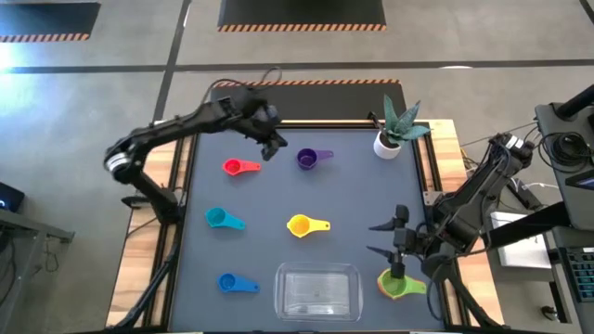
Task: Nest measuring cups in basket
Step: Stack the violet measuring cup on top of the green measuring cup
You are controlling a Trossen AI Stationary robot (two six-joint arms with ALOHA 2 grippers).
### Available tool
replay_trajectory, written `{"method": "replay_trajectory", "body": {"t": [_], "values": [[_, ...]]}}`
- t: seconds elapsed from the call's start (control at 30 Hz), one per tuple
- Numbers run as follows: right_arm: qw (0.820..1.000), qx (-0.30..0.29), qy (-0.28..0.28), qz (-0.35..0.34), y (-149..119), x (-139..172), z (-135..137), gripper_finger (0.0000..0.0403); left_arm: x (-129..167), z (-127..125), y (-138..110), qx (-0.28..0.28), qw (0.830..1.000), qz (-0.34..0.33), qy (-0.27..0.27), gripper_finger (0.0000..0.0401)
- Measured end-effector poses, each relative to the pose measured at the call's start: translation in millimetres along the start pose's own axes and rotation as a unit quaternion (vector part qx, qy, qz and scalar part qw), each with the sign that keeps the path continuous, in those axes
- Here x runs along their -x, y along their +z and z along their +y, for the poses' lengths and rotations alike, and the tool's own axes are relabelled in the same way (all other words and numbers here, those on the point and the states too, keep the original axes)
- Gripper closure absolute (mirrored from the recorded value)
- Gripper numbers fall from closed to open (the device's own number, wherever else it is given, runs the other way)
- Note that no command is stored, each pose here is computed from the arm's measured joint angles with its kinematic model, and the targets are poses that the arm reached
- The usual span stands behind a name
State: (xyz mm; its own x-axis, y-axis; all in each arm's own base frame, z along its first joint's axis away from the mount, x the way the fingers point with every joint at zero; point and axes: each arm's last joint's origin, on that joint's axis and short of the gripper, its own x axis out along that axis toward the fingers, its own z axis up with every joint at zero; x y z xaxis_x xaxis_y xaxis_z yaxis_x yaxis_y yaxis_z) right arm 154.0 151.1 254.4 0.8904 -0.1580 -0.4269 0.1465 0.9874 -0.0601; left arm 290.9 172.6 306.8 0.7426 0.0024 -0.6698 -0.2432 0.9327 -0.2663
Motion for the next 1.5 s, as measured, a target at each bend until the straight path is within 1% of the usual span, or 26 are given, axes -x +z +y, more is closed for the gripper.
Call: {"method": "replay_trajectory", "body": {"t": [0.13,0.27,0.3,0.37,0.43,0.57,0.7,0.8,0.87,0.93,1.0,1.03,1.1,1.23,1.4,1.5], "values": [[0.998,0.002,0.059,-0.028,5,-7,11,0.0172,-19,8,7,-0.009,1.0,0.017,-0.001,0.0401],[0.987,0.017,0.136,-0.085,9,-15,20,0.0172,-32,14,10,-0.019,0.999,0.027,-0.003,0.0401],[0.983,0.018,0.151,-0.103,10,-17,20,0.0172,-34,15,9,-0.018,0.999,0.029,-0.011,0.0401],[0.977,0.017,0.169,-0.125,11,-21,19,0.0172,-39,14,7,-0.025,0.998,0.033,-0.051,0.0401],[0.974,0.014,0.181,-0.133,10,-28,14,0.0172,-43,12,3,-0.033,0.995,0.042,-0.087,0.0401],[0.978,-0.02,0.173,-0.115,11,-50,-7,0.0172,-52,15,0,-0.038,0.993,0.053,-0.095,0.0401],[0.982,-0.027,0.156,-0.104,13,-68,-27,0.0172,-61,20,-3,-0.041,0.993,0.061,-0.096,0.0401],[0.988,-0.023,0.125,-0.085,14,-73,-37,0.0172,-69,21,-7,-0.06,0.991,0.072,-0.094,0.0401],[0.994,-0.014,0.093,-0.063,12,-75,-42,0.0172,-74,23,-9,-0.066,0.991,0.081,-0.079,0.0401],[0.997,-0.007,0.067,-0.043,8,-76,-45,0.0172,-78,25,-10,-0.071,0.993,0.087,-0.047,0.0401],[0.998,-0.005,0.054,-0.032,5,-76,-47,0.0172,-80,26,-11,-0.078,0.992,0.098,-0.015,0.0397],[0.998,-0.006,0.051,-0.027,5,-76,-47,0.0172,-81,27,-12,-0.079,0.991,0.104,-0.006,0.0392],[0.999,-0.008,0.049,-0.022,4,-75,-48,0.0172,-83,27,-15,-0.08,0.99,0.114,-0.007,0.0374],[0.999,-0.009,0.044,-0.023,4,-75,-49,0.0172,-88,22,-14,-0.091,0.99,0.111,-0.008,0.0318],[0.999,-0.015,0.027,-0.026,4,-75,-50,0.0172,-95,19,-9,-0.105,0.989,0.091,0.042,0.024],[0.999,-0.021,0.026,-0.026,4,-75,-50,0.0172,-96,19,-5,-0.101,0.991,0.071,0.055,0.0206]]}}
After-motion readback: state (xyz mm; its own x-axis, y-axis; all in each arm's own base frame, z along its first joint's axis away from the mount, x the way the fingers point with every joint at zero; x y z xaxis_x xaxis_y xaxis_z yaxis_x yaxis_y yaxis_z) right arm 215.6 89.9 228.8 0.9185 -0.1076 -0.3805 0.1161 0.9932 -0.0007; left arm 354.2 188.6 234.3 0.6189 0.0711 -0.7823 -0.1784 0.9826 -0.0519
